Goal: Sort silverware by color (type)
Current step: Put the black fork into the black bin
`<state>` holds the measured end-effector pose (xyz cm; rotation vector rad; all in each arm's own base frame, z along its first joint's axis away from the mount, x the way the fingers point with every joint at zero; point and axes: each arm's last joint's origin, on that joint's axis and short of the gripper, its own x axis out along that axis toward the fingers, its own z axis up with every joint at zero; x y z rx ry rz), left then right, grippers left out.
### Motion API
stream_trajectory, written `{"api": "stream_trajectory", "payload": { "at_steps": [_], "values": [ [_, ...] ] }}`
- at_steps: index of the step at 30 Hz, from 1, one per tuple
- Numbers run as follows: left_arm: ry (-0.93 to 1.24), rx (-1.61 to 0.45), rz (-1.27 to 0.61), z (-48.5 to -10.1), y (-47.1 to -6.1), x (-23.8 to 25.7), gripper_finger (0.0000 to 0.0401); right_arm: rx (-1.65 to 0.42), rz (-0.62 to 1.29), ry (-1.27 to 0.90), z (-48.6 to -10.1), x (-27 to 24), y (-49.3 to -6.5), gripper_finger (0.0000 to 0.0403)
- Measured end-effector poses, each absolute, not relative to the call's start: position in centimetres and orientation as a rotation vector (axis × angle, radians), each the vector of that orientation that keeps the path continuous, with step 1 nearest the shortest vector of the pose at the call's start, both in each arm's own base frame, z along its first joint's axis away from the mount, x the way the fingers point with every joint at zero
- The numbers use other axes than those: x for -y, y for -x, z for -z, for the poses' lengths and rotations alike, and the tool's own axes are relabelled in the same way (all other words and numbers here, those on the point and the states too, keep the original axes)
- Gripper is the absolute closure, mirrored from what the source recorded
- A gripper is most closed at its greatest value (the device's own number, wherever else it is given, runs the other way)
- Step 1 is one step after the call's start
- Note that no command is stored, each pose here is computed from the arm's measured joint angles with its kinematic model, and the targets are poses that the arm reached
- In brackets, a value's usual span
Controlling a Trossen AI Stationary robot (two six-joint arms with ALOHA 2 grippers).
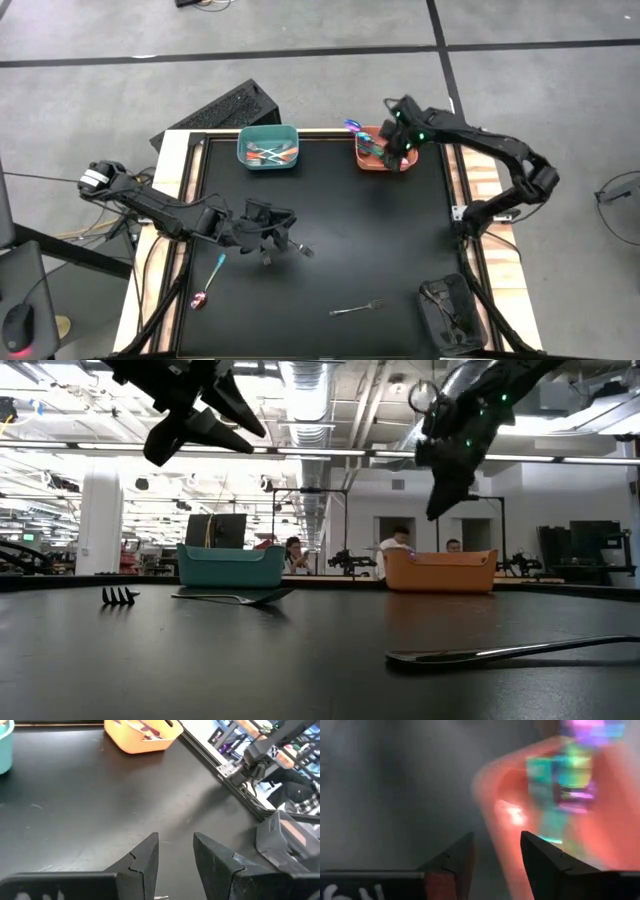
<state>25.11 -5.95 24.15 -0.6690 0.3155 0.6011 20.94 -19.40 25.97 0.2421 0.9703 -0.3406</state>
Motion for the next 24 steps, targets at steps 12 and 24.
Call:
{"api": "stream_trajectory", "payload": {
  "at_steps": [12, 24],
  "values": [
    [0.541, -0.383, -0.515, -24.1, -25.1, 6.4, 0.0291, -1.021, 0.093, -0.252, -24.1, 0.8, -26.3, 0.0251],
    [0.338, -0.404, -0.417, -24.6, -25.8, 5.4, 0.0291, -1.037, 0.08, -0.308, -22.3, -11.2, -25.6, 0.025]
  ]
}}
